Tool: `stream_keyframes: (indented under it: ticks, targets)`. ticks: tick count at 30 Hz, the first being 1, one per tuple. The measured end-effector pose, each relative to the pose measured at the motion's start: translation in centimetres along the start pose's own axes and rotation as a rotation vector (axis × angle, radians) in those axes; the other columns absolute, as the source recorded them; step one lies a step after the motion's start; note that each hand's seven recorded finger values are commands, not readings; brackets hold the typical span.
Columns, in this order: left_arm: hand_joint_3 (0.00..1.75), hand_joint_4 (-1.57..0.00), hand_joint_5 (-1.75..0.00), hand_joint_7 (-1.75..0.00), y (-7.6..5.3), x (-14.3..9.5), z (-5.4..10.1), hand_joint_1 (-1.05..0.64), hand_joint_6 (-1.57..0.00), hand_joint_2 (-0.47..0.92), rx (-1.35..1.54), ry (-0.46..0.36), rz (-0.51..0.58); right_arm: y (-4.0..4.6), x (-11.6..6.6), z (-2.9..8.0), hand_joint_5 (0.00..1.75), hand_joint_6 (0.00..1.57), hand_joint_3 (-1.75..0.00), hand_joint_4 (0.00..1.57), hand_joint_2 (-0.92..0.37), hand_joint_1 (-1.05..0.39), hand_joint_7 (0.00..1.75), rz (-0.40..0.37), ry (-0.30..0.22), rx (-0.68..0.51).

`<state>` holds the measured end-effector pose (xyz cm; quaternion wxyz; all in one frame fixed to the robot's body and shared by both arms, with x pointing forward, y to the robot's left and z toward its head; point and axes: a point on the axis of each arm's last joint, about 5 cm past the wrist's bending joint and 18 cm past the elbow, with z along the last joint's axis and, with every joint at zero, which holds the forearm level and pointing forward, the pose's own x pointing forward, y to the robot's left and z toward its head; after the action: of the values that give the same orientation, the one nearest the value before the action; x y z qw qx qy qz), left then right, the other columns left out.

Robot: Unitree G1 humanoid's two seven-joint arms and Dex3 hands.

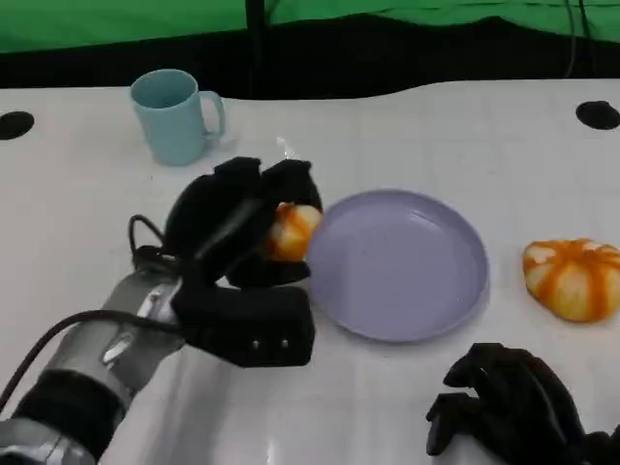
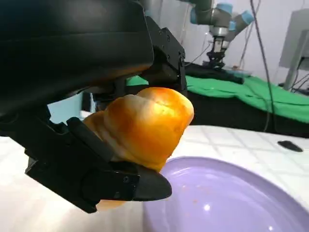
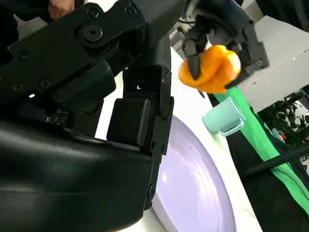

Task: Grasp the bread from the table and place it into the plate.

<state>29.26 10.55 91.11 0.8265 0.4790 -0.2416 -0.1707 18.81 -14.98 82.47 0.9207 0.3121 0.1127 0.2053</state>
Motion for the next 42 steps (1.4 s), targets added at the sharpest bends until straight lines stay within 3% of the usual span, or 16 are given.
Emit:
stream_keyframes:
  ticks: [4, 6, 13, 20, 24, 25, 27, 30, 31, 33, 36, 37, 38, 40, 42]
  targets:
    - [0.73, -0.81, -1.75, -1.75, -0.3, 0.5, 0.4, -0.26, -0.58, 0.65, -0.008, -0.017, -0.007, 0.0, 0.0, 0.0, 0.77, 1.57, 0.0, 1.57, -0.73, -1.05, 0.38, 0.002, 0.0, 0.0]
    - [0.89, -0.87, -1.75, -1.73, -0.5, 0.6, 0.4, -0.3, -0.62, 0.6, -0.005, -0.02, -0.011, -0.01, 0.0, 0.0, 0.76, 1.57, 0.0, 1.57, -0.73, -1.05, 0.38, 0.002, 0.0, 0.001]
    - [1.01, -0.93, -1.75, -1.68, -2.1, 3.9, 4.0, -0.33, -0.67, 0.56, 0.027, -0.116, -0.065, 0.15, 0.0, -0.1, 0.75, 1.57, -0.01, 1.57, -0.74, -1.04, 0.38, 0.008, 0.003, 0.002]
    - [1.08, -0.95, -1.75, -1.74, -3.0, 4.8, 5.2, -0.32, -0.68, 0.53, 0.042, -0.127, -0.106, 0.04, -0.3, -0.2, 0.76, 1.57, -0.01, 1.57, -0.74, -1.04, 0.38, 0.0, 0.003, 0.001]
    - [1.09, -0.93, -1.75, -1.57, -3.5, 5.1, 5.7, -0.32, -0.69, 0.52, 0.045, -0.12, -0.132, 0.06, -0.4, -0.2, 0.76, 1.57, -0.01, 1.57, -0.74, -1.05, 0.38, 0.0, 0.004, 0.0]
    - [1.05, -0.91, -1.75, -1.41, -3.5, 5.2, 5.8, -0.32, -0.7, 0.54, 0.048, -0.121, -0.136, 0.07, -0.4, -0.2, 0.76, 1.57, -0.01, 1.57, -0.74, -1.05, 0.38, 0.0, 0.003, 0.0]
    - [1.0, -0.89, -1.75, -1.27, -3.4, 5.5, 6.0, -0.32, -0.73, 0.56, 0.058, -0.122, -0.142, 0.08, -0.4, -0.2, 0.77, 1.57, 0.0, 1.57, -0.74, -1.05, 0.39, 0.0, 0.003, -0.001]
    - [0.96, -0.87, -1.75, -1.43, -3.3, 5.8, 6.1, -0.33, -0.69, 0.57, 0.067, -0.121, -0.15, 0.16, -0.3, -0.1, 0.77, 1.57, 0.0, 1.57, -0.74, -1.05, 0.39, 0.004, 0.0, -0.003]
    - [0.9, -0.8, -1.73, -1.34, -3.4, 5.7, 6.1, -0.33, -0.67, 0.62, 0.066, -0.119, -0.152, 0.18, -0.3, -0.1, 0.76, 1.57, 0.0, 1.57, -0.73, -1.05, 0.39, 0.005, -0.002, -0.005]
    - [0.63, -0.7, -1.55, -1.05, -3.4, 5.7, 6.0, -0.35, -0.68, 0.8, 0.064, -0.112, -0.164, 0.18, -0.3, -0.1, 0.76, 1.57, 0.0, 1.57, -0.74, -1.05, 0.38, 0.006, -0.003, -0.005]
    - [0.44, -0.56, -1.27, -0.58, -3.4, 5.7, 5.9, -0.39, -0.57, 0.9, 0.076, -0.095, -0.225, 0.18, -0.3, -0.1, 0.75, 1.57, 0.0, 1.57, -0.73, -1.05, 0.37, 0.005, -0.002, -0.005]
    - [0.41, -0.46, -1.01, -0.34, -3.4, 5.7, 5.9, -0.43, -0.48, 0.91, 0.083, -0.089, -0.251, 0.18, -0.3, -0.1, 0.75, 1.57, 0.0, 1.57, -0.73, -1.04, 0.37, 0.005, -0.002, -0.005]
    - [0.39, -0.41, -0.8, -0.21, -3.3, 5.8, 5.9, -0.46, -0.44, 0.92, 0.09, -0.081, -0.278, 0.18, -0.3, -0.1, 0.75, 1.57, 0.0, 1.57, -0.73, -1.04, 0.37, 0.005, -0.002, -0.004]
    - [0.39, -0.26, -0.5, -0.06, -3.1, 6.0, 5.8, -0.58, -0.31, 0.92, 0.104, -0.056, -0.344, 0.18, -0.3, -0.1, 0.75, 1.57, 0.0, 1.57, -0.73, -1.05, 0.37, 0.005, -0.002, -0.004]
    - [0.41, -0.18, -0.35, -0.02, -2.9, 6.1, 5.8, -0.73, -0.21, 0.92, 0.116, -0.029, -0.4, 0.18, -0.3, -0.1, 0.76, 1.57, 0.0, 1.57, -0.73, -1.05, 0.38, 0.005, -0.002, -0.004]
